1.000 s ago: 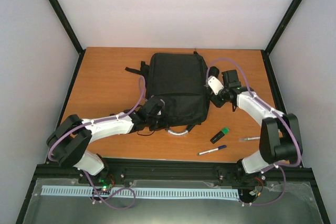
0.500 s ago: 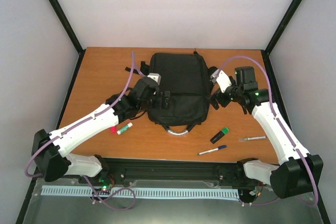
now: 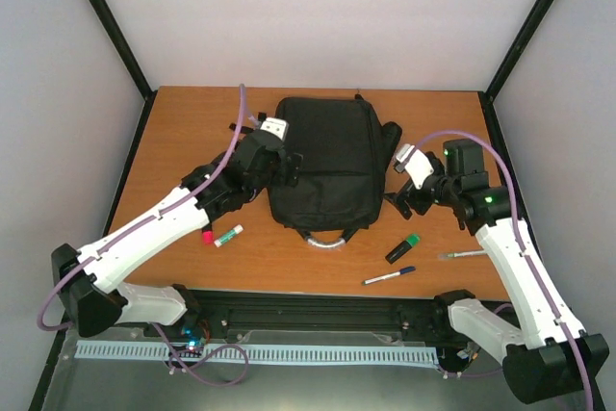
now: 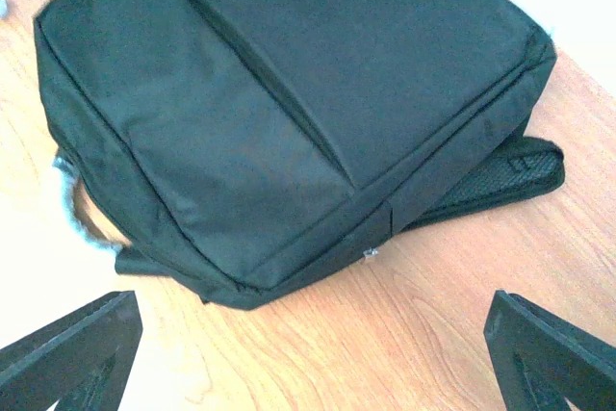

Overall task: Pack the student bag
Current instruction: Zip the student bag at the center of the board, then pick up the stationery from the center of the board.

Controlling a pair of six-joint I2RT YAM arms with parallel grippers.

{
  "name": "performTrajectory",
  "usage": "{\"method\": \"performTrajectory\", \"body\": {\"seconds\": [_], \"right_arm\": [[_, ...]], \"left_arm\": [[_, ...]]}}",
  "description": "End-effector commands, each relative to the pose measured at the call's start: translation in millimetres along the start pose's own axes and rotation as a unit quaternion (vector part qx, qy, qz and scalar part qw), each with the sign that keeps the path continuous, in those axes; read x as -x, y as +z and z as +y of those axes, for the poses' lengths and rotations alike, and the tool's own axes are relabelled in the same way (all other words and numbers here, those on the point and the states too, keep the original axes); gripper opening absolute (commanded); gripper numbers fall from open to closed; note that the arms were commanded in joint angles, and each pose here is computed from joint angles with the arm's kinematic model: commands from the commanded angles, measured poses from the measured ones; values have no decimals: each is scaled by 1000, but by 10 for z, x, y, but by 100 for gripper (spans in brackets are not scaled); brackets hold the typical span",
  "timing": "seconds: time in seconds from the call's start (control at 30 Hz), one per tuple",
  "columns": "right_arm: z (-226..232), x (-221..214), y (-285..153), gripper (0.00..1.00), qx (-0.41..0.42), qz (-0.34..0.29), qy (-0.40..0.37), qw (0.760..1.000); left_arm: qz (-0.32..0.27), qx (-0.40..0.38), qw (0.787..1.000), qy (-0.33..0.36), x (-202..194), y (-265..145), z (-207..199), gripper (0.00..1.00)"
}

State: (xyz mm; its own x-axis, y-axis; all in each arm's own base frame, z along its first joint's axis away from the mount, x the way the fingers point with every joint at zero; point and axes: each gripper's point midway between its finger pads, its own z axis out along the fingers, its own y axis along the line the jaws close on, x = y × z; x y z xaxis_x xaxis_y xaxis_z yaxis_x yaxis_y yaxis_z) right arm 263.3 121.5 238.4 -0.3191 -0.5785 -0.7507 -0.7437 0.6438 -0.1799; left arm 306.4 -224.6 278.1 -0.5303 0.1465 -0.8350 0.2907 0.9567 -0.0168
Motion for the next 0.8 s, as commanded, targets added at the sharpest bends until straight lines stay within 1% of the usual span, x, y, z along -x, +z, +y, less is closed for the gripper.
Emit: {"method": "performTrajectory", "body": {"seconds": [0.0,0.03,0.07,0.1,0.17,0.2,0.33,0.43,0.47,0.63,0.77], "right_arm": [[2,-235,105,100,9,50,-53,997],[41,-303,137,100,20,57,-67,996],[116,-358,148,100,41,64,-89,993],[183,-421,147,98,62,73,-113,989],[300,-576,150,93,99,96,-157,978],[365,-685,146,89,121,112,-180,970],[561,-1192,145,73,191,188,-223,937],[613,-1483,211,70,198,213,-251,923],[613,-1566,247,70,194,219,-259,921],[566,-1865,442,65,172,243,-289,910],[496,-1935,553,59,163,261,-287,907]], "left_arm": [[-17,154,987,-29,31,85,544,100],[3,160,987,-22,-21,140,592,100],[32,159,987,3,-93,246,599,100],[46,154,987,19,-133,302,580,100],[42,141,989,31,-157,342,550,100],[37,128,991,28,-170,344,545,100],[54,53,997,-8,-250,344,470,99],[66,29,997,-10,-276,331,402,91],[71,25,997,-10,-290,330,389,90],[73,10,997,-15,-296,290,351,89],[70,15,997,-13,-298,278,378,89]]}}
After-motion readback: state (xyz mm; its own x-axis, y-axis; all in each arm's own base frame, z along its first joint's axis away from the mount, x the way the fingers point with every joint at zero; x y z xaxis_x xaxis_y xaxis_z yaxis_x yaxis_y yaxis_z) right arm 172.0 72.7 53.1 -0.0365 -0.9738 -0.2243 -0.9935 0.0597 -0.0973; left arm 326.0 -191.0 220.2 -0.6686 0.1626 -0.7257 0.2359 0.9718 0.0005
